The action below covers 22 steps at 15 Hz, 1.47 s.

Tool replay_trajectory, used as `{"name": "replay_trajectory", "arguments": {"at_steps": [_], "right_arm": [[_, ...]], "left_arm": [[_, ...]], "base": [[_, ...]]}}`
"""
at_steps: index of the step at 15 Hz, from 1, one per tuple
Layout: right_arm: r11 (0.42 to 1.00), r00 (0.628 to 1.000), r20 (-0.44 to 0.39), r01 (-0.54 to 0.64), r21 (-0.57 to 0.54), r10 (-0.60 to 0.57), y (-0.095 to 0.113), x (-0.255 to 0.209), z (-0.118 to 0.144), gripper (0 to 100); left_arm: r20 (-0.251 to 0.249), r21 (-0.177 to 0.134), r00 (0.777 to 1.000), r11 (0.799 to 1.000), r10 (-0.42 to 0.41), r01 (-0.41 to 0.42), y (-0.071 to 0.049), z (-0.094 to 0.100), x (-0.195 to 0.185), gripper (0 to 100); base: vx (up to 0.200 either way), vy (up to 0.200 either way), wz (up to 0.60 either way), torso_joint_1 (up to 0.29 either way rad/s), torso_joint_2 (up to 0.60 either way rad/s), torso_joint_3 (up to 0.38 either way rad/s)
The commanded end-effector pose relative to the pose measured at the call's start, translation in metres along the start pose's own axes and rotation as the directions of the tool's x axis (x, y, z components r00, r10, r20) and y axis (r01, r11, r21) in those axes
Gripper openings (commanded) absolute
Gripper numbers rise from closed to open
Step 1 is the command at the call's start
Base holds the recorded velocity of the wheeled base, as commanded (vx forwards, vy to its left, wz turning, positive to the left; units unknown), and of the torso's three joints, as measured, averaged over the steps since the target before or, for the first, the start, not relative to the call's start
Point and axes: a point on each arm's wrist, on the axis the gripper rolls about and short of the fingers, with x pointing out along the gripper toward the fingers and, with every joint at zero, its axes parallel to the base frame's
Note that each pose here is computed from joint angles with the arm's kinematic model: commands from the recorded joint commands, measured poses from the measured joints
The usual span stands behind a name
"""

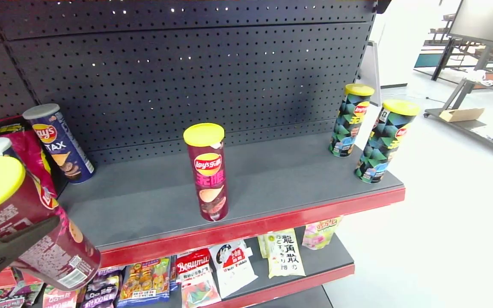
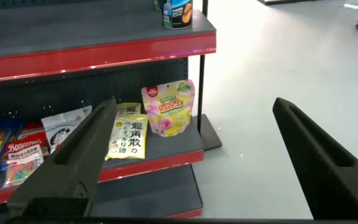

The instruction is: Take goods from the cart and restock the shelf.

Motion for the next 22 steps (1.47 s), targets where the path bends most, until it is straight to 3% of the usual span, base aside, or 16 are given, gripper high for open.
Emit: {"name": "replay_trajectory", "arguments": {"at_steps": [1,3,5,6,11,13,16,22], "right_arm": [[1.0,1.0,-0.001,-0.001,0.0,0.001,0.0,0.0,0.0,100],[1.0,1.0,-0.001,-0.001,0.0,0.001,0.0,0.0,0.0,100],[1.0,1.0,-0.001,-0.001,0.0,0.001,0.0,0.0,0.0,100],[1.0,1.0,-0.001,-0.001,0.0,0.001,0.0,0.0,0.0,100],[1.0,1.0,-0.001,-0.001,0.0,0.001,0.0,0.0,0.0,100],[1.0,1.0,-0.001,-0.001,0.0,0.001,0.0,0.0,0.0,100],[1.0,1.0,-0.001,-0.001,0.0,0.001,0.0,0.0,0.0,100],[1.0,1.0,-0.001,-0.001,0.0,0.001,0.0,0.0,0.0,100]], "left_arm": [[-0.025,-0.011,1.0,1.0,0.001,-0.002,0.009,0.009,0.015,0],[-0.036,-0.016,0.999,1.0,0.004,-0.004,0.014,0.013,0.024,0],[-0.027,-0.007,1.0,1.0,0.0,0.0,0.029,0.02,0.055,0],[-0.016,-0.001,1.0,1.0,-0.016,0.016,0.03,0.02,0.065,0],[-0.051,-0.006,0.994,0.996,-0.093,0.092,0.027,0.013,0.096,0],[-0.023,0.005,0.995,0.995,-0.102,0.102,0.03,0.013,0.113,0],[0.008,-0.023,0.995,0.994,-0.102,0.103,0.034,0.01,0.131,0],[0.08,0.004,0.984,0.988,-0.157,0.157,0.029,0.026,0.17,0]], "base": [[0.0,0.0,0.0,0.0,0.0,0.0],[0.0,0.0,0.0,0.0,0.0,0.0],[0.0,0.0,0.0,0.0,0.0,0.0],[0.0,0.0,0.0,0.0,0.0,0.0],[0.0,0.0,0.0,0.0,0.0,0.0],[0.0,0.0,0.0,0.0,0.0,0.0],[0.0,0.0,0.0,0.0,0.0,0.0],[0.0,0.0,0.0,0.0,0.0,0.0]]}}
